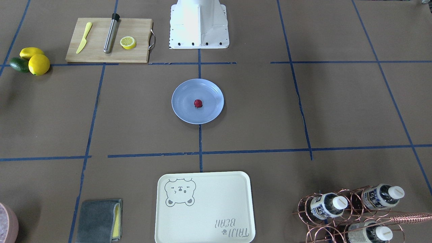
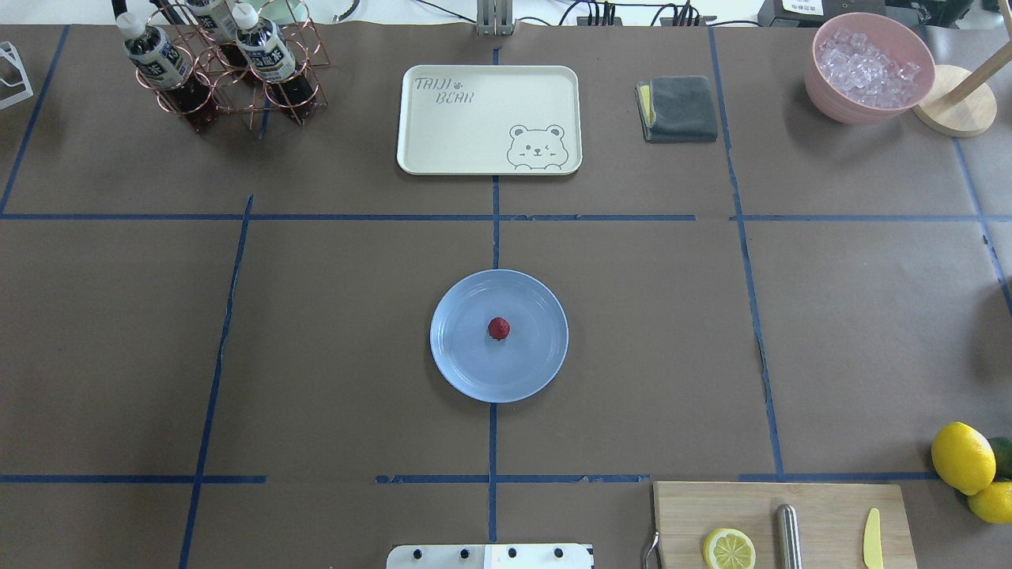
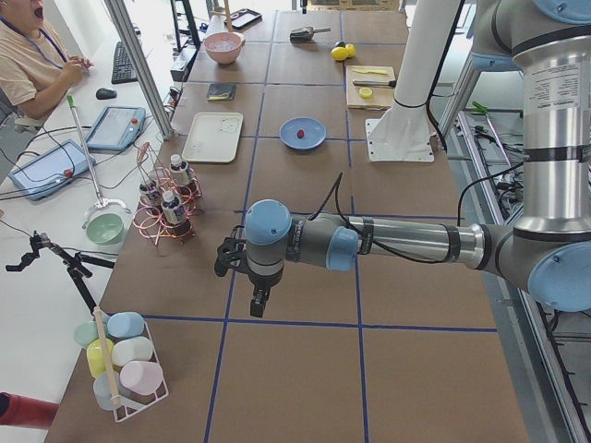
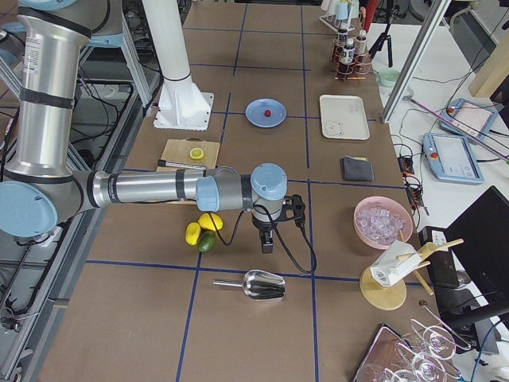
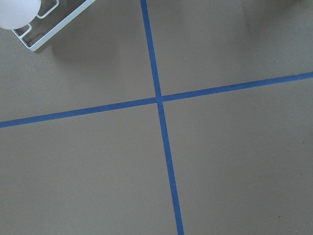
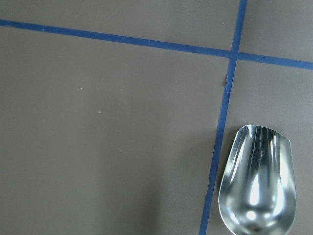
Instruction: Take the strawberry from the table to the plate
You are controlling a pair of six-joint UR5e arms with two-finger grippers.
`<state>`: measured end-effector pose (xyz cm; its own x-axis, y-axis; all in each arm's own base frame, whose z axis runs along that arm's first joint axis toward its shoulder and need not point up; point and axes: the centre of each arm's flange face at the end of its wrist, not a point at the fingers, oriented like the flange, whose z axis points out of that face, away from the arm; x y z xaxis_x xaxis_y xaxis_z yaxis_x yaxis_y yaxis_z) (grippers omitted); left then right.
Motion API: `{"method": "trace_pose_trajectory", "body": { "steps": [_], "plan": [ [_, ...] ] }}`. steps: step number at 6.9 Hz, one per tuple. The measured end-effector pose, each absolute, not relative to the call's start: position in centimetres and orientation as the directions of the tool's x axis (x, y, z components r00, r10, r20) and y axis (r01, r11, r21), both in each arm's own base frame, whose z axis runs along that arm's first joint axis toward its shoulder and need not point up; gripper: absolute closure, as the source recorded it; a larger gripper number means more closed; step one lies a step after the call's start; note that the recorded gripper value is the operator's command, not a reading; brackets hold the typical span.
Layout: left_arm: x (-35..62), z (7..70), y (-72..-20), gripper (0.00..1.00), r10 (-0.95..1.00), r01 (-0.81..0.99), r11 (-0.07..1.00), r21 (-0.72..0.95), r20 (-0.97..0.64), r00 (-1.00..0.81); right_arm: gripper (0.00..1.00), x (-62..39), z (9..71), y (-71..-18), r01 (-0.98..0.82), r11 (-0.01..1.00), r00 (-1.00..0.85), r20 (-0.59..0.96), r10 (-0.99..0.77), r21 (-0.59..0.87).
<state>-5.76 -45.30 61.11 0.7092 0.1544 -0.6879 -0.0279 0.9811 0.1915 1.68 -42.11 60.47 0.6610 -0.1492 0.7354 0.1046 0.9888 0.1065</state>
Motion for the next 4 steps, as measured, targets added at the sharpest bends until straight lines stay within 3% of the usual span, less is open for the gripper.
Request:
{"method": "trace_pose_trajectory", "body": {
  "steps": [4],
  "plan": [
    [-5.88, 61.81, -44.37, 0.0, 0.103, -0.033, 0.993, 0.112, -0.696, 0.71, 0.0, 1.69, 60.55, -42.07, 0.105, 0.989, 0.661, 0.736, -0.148, 0.105]
  ]
}}
